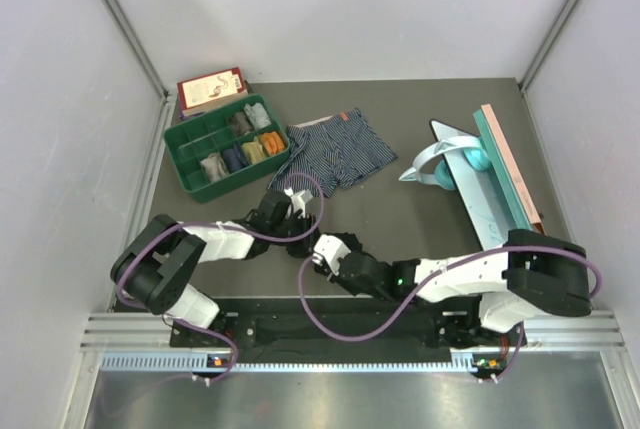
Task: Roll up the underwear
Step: Roll the underwear to the center of the board.
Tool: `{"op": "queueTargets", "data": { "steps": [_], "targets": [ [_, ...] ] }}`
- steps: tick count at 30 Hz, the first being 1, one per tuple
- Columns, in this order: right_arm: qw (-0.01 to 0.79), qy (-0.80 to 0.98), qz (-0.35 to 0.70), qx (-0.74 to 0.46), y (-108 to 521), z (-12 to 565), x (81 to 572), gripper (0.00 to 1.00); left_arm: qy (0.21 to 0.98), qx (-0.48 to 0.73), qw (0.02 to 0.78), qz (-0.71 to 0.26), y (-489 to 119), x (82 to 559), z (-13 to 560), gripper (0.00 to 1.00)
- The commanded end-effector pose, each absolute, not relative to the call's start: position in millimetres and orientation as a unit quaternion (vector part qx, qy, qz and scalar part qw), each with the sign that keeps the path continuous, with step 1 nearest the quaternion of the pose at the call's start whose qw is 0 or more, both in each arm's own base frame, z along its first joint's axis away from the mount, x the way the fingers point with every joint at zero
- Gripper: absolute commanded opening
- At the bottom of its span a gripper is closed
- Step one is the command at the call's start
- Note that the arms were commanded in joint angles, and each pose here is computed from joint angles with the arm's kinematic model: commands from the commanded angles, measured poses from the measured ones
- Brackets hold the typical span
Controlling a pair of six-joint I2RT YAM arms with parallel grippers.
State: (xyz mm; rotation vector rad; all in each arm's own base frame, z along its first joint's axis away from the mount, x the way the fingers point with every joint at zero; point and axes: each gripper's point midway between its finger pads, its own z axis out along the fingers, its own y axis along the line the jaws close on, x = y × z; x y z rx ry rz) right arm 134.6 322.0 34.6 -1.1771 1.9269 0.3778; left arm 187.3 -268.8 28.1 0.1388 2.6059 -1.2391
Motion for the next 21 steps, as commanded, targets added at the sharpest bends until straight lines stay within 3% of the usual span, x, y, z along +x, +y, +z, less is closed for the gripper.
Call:
{"op": "queueTargets", "data": {
  "steps": [1,4,12,21],
  "targets": [
    [0.327,0.791,0.213,-0.470,323.6,36.3,112.5,0.00,0.895,0.056,0.129,-0.423,-258.0,175.6,39.2,0.53],
    [0.311,0.796,0.260,-0.449,332.0,54.1,109.3,0.00,0.894,0.042,0.167,-0.413,-248.3,185.2,49.6,0.59],
    [0.229,0.823,0.356,-0.379,331.8,69.7,118.8,0.00,0.878,0.053,0.256,-0.400,-231.1,189.6,69.7,0.59],
    [0.168,0.841,0.418,-0.300,323.0,72.0,148.4,0.00,0.840,0.072,0.293,-0.450,-237.9,180.1,80.4,0.60]
  ]
}}
